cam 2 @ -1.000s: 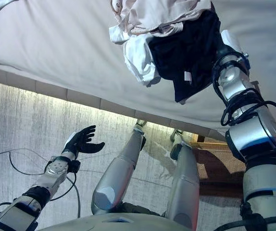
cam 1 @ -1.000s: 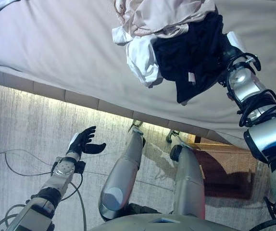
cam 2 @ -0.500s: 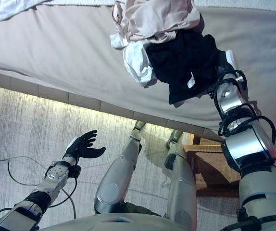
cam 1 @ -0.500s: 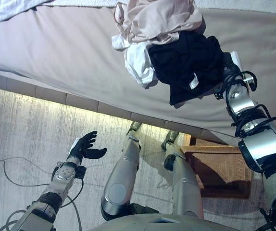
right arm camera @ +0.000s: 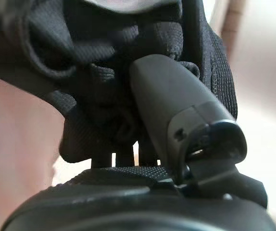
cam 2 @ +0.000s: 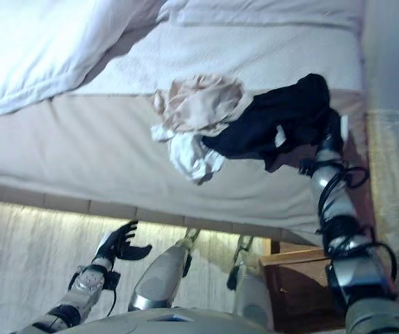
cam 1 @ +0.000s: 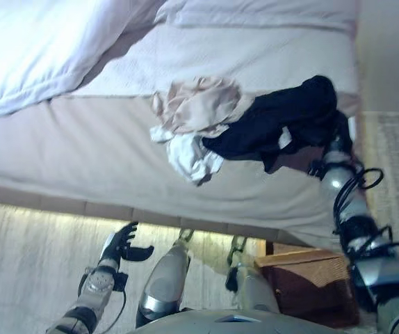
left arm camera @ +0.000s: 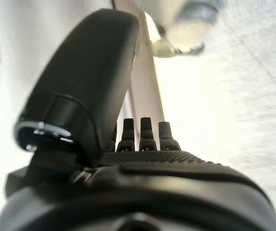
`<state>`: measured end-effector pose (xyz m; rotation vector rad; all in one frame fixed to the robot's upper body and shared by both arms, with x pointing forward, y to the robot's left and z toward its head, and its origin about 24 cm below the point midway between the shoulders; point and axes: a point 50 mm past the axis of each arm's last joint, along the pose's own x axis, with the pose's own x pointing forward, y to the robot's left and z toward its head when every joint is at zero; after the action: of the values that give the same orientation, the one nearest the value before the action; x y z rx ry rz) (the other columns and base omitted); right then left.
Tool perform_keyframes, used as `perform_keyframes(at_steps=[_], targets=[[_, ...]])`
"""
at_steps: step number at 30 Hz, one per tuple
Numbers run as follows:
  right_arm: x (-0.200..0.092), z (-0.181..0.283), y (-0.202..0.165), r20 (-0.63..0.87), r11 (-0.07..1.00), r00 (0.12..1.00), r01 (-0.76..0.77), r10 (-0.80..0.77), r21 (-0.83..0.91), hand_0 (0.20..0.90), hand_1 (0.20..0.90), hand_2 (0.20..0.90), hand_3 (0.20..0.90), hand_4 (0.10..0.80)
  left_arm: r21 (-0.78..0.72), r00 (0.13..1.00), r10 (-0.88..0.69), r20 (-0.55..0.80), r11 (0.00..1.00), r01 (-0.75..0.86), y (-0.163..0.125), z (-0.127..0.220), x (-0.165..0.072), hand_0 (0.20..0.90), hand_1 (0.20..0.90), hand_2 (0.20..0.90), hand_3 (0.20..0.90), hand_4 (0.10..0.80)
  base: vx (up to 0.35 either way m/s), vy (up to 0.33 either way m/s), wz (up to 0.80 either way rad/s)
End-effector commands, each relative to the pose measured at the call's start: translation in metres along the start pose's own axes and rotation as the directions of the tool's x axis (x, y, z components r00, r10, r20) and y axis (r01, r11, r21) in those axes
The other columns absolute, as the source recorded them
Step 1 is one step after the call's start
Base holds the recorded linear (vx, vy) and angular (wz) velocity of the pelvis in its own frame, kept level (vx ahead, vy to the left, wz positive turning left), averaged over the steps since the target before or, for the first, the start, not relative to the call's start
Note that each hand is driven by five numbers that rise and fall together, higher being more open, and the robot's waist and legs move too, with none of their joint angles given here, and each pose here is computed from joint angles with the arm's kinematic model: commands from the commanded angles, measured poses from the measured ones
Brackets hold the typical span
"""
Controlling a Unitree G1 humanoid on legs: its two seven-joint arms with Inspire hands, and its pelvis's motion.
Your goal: Pick up the clothes from the bed and place them into the basket
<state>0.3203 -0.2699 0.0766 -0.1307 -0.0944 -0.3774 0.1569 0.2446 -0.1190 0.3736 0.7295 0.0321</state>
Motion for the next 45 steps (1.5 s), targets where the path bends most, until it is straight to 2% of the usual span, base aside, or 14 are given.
perform_keyframes(at_steps=[1, 9, 14, 20, 22, 24, 26, 28, 31, 35, 40, 45], targets=[[-0.009, 0.029, -0.044, 0.225, 0.992, 0.966, 0.121, -0.127, 0.044, 0.3, 0.3, 0.3, 0.2, 0.1, 0.034, 0.998, -0.011, -0.058, 0.999, 0.013, -0.011, -0.024, -0.012, 0.9, 0.9, 0.9, 0.9, 0.8, 0.125, 0.178, -0.29], [-0.06, -0.012, -0.058, 0.105, 0.987, 0.982, 0.157, -0.159, 0.026, 0.3, 0.3, 0.3, 0.2, 0.1, 0.015, 0.993, -0.034, -0.11, 0.999, 0.036, -0.018, -0.03, -0.015, 0.9, 0.9, 0.9, 0.9, 0.8, 0.043, 0.102, -0.35], [-0.084, -0.016, -0.062, 0.126, 0.959, 0.952, 0.271, -0.279, 0.076, 0.3, 0.3, 0.3, 0.2, 0.1, 0.02, 0.991, -0.064, -0.116, 0.998, 0.066, -0.028, -0.031, -0.016, 0.9, 0.9, 0.9, 0.9, 0.8, -0.002, 0.1, -0.34], [-0.101, -0.02, -0.059, 0.132, 0.947, 0.938, 0.316, -0.32, 0.054, 0.3, 0.3, 0.3, 0.2, 0.1, 0.056, 0.989, -0.08, -0.126, 0.995, 0.088, -0.024, -0.03, -0.015, 0.9, 0.9, 0.9, 0.9, 0.8, -0.055, 0.062, -0.25], [-0.105, -0.031, -0.058, 0.072, 0.936, 0.933, 0.35, -0.353, 0.042, 0.3, 0.3, 0.3, 0.2, 0.1, 0.089, 0.986, -0.094, -0.134, 0.99, 0.107, -0.019, -0.03, -0.013, 0.9, 0.9, 0.9, 0.9, 0.8, -0.125, 0.002, -0.4], [-0.11, -0.052, -0.057, -0.056, 0.93, 0.931, 0.364, -0.361, 0.043, 0.3, 0.3, 0.3, 0.2, 0.1, 0.107, 0.984, -0.096, -0.147, 0.988, 0.112, -0.012, -0.033, -0.015, 0.9, 0.9, 0.9, 0.9, 0.8, -0.14, -0.006, -0.81], [-0.111, -0.059, -0.051, -0.097, 0.942, 0.94, 0.332, -0.327, 0.045, 0.3, 0.3, 0.3, 0.2, 0.1, 0.094, 0.985, -0.085, -0.152, 0.991, 0.1, -0.008, -0.034, -0.016, 0.9, 0.9, 0.9, 0.9, 0.8, -0.191, 0.042, -0.91], [-0.116, -0.08, -0.032, -0.222, 0.962, 0.941, 0.27, -0.256, 0.037, 0.3, 0.3, 0.3, 0.2, 0.1, 0.097, 0.987, -0.084, -0.137, 0.991, 0.098, -0.005, -0.032, -0.016, 0.9, 0.9, 0.9, 0.9, 0.8, -0.269, 0.069, -1.0], [-0.121, -0.094, -0.02, -0.312, 0.973, 0.927, 0.23, -0.206, 0.039, 0.3, 0.3, 0.3, 0.2, 0.1, 0.095, 0.989, -0.077, -0.126, 0.992, 0.089, -0.007, -0.028, -0.014, 0.9, 0.9, 0.9, 0.9, 0.8, -0.152, 0.003, -0.79], [-0.134, -0.109, 0.002, -0.388, 0.981, 0.906, 0.191, -0.167, 0.025, 0.3, 0.3, 0.3, 0.2, 0.1, 0.055, 0.993, -0.055, -0.109, 0.997, 0.062, -0.012, -0.024, -0.011, 0.9, 0.9, 0.9, 0.9, 0.8, -0.08, -0.138, -0.89], [-0.151, -0.124, 0.004, -0.464, 0.979, 0.868, 0.206, -0.178, 0.009, 0.3, 0.3, 0.3, 0.2, 0.1, 0.076, 0.987, -0.115, -0.113, 0.989, 0.124, -0.023, -0.027, -0.013, 0.9, 0.9, 0.9, 0.9, 0.8, 0.011, -0.111, -0.45], [-0.172, -0.149, -0.002, -0.575, 0.968, 0.785, 0.245, -0.229, -0.052, 0.3, 0.3, 0.3, 0.2, 0.1, 0.086, 0.981, -0.163, -0.108, 0.981, 0.173, -0.032, -0.032, -0.019, 0.9, 0.9, 0.9, 0.9, 0.8, 0.066, -0.05, -0.02]])
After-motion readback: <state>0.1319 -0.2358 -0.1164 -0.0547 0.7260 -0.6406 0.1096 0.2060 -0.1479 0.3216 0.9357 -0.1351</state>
